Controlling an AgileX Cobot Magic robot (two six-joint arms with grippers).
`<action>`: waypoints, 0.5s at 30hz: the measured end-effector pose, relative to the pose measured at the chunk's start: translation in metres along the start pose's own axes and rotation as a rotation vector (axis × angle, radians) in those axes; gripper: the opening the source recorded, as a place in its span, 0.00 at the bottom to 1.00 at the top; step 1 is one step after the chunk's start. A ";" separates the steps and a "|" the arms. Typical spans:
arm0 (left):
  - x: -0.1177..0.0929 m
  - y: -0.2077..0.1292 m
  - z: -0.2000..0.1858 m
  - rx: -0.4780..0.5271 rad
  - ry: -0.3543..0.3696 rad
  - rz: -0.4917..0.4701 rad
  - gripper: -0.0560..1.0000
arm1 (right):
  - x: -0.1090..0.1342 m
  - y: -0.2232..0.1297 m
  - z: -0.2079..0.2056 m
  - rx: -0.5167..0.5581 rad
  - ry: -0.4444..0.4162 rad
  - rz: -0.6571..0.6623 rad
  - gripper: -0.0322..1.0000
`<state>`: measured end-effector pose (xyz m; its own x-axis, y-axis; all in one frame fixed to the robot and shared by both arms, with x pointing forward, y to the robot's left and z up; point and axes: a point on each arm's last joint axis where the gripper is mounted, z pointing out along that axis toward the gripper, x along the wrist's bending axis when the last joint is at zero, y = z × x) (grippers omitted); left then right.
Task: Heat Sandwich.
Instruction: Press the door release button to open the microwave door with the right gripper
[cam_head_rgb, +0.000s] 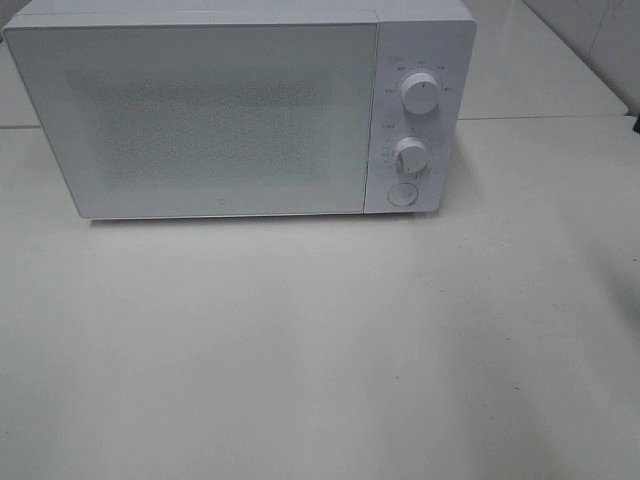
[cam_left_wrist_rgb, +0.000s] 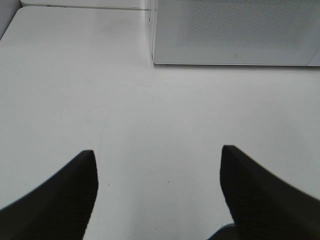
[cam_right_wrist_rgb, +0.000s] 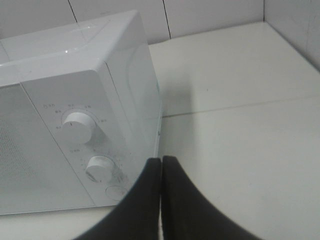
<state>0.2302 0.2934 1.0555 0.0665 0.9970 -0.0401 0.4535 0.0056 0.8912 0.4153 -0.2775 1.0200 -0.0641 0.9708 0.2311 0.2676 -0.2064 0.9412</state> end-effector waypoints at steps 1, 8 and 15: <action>0.000 0.000 0.000 0.000 0.000 0.000 0.67 | 0.000 -0.004 0.005 0.023 0.000 0.024 0.05; 0.000 0.000 0.000 0.000 0.000 0.000 0.67 | 0.016 -0.028 0.031 0.138 0.105 0.100 0.05; 0.000 0.000 0.000 0.000 0.000 0.000 0.67 | 0.045 -0.072 0.064 0.223 0.193 0.244 0.05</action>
<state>0.2302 0.2934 1.0555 0.0665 0.9970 -0.0401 0.4535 0.0056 0.8912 0.4551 -0.2114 0.9470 -0.1471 0.8513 0.5036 0.4987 -0.3758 0.7810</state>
